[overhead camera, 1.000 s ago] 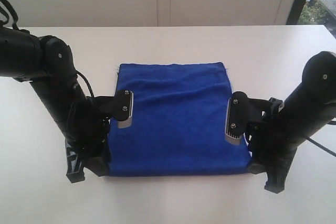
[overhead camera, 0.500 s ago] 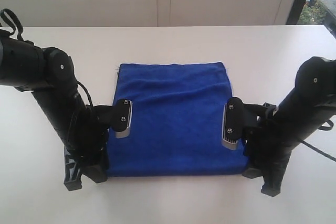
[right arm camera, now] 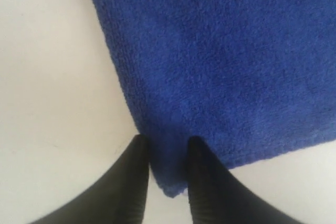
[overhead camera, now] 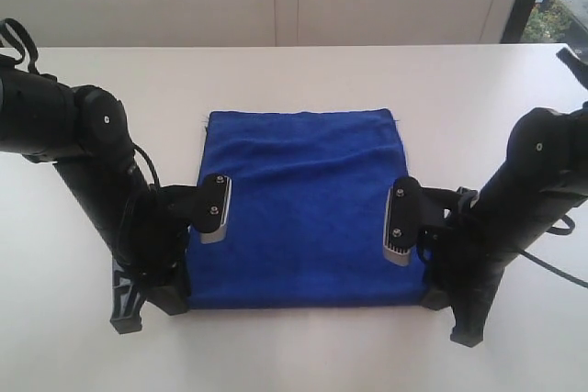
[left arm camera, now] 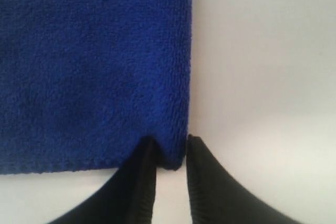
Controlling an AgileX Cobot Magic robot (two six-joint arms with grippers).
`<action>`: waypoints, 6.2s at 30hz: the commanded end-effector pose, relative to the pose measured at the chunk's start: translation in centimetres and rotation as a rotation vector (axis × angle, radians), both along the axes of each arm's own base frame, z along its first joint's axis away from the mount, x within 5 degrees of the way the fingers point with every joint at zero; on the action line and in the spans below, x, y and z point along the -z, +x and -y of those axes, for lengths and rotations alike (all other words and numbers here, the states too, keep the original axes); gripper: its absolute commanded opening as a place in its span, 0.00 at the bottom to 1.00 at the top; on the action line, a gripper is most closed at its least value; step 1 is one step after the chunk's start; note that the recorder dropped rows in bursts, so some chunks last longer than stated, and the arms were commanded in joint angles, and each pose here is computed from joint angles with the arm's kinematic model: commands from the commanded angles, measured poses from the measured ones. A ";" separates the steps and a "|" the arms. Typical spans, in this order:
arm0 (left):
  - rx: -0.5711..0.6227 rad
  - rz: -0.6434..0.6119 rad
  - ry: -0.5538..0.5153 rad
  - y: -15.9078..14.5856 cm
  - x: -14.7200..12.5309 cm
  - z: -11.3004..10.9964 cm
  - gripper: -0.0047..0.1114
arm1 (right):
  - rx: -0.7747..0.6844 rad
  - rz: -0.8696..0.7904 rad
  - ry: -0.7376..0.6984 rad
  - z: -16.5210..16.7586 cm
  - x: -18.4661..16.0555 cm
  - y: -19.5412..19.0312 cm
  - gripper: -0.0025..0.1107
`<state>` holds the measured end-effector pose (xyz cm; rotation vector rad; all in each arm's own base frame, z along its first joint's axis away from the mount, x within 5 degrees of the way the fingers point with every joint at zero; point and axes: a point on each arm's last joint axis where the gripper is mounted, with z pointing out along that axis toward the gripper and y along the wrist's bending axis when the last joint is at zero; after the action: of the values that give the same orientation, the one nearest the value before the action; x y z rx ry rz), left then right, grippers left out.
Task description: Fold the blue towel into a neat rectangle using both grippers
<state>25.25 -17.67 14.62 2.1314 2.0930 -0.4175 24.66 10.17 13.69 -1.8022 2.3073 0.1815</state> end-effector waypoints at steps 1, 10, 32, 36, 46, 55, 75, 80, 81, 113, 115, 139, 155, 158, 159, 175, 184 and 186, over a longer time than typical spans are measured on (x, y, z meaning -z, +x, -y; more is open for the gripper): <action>0.000 -0.019 0.000 -0.4 0.1 -0.1 0.12 | -0.010 -0.022 0.001 0.0 0.2 -0.2 0.15; 0.000 -0.013 -0.003 -0.4 0.0 -0.1 0.04 | -0.013 -0.027 0.011 -0.1 -0.5 -0.4 0.02; -0.098 -0.215 0.038 -3.1 -3.8 -1.0 0.04 | -0.050 -0.126 0.073 0.0 -4.3 -3.2 0.02; -0.165 -0.171 0.048 -2.1 -4.5 -0.8 0.04 | -0.050 -0.071 0.082 -0.3 -5.2 -2.2 0.02; -0.283 0.053 0.003 1.5 -7.4 0.2 0.04 | -0.051 0.168 0.073 -0.6 -7.4 0.9 0.02; -0.423 0.241 -0.027 3.6 -8.0 0.1 0.04 | 0.061 0.395 0.087 -0.5 -8.1 3.2 0.02; -0.658 0.359 -0.148 9.4 -7.3 -0.4 0.04 | 0.233 0.560 0.157 -1.7 -7.0 8.8 0.02; -0.664 0.377 -0.168 10.8 -7.4 0.3 0.04 | 0.247 0.568 0.165 -2.3 -6.6 10.5 0.02; -0.664 0.383 -0.174 11.0 -7.6 0.3 0.04 | 0.247 0.570 0.165 -2.3 -6.6 10.7 0.02; -0.672 0.453 -0.158 15.3 -6.5 0.3 0.04 | 0.326 0.629 0.175 -2.0 -4.4 14.5 0.02; -0.662 0.453 -0.142 15.3 -6.5 0.3 0.04 | 0.327 0.634 0.176 -2.0 -4.5 14.5 0.02; -0.643 0.469 -0.122 15.3 -6.4 0.1 0.04 | 0.331 0.654 0.181 -2.0 -4.6 14.6 0.09; -0.645 0.463 -0.119 15.2 -6.4 0.1 0.42 | 0.366 0.648 0.202 -1.9 -4.9 14.6 0.24; -0.687 0.408 -0.097 14.9 -6.2 0.0 0.39 | 0.496 0.615 0.278 -1.9 -5.9 14.3 0.23; -0.700 0.386 -0.085 14.7 -6.1 -0.1 0.36 | 0.545 0.592 0.306 -1.9 -6.3 14.1 0.21; -0.889 -0.080 0.057 10.5 -6.7 -0.3 0.04 | 0.886 0.021 0.285 -2.0 -6.9 9.5 0.02; -1.014 -0.086 -0.187 12.3 -6.1 1.6 0.04 | 1.015 -0.068 0.434 -3.2 -6.3 10.3 0.02; -1.015 -0.096 -0.175 12.4 -5.6 1.6 0.04 | 1.022 -0.086 0.415 -3.2 -5.3 10.5 0.02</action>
<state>37.44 -19.08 20.80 0.7987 2.6694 -0.4874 34.62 13.58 20.12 -0.3655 2.6377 0.4966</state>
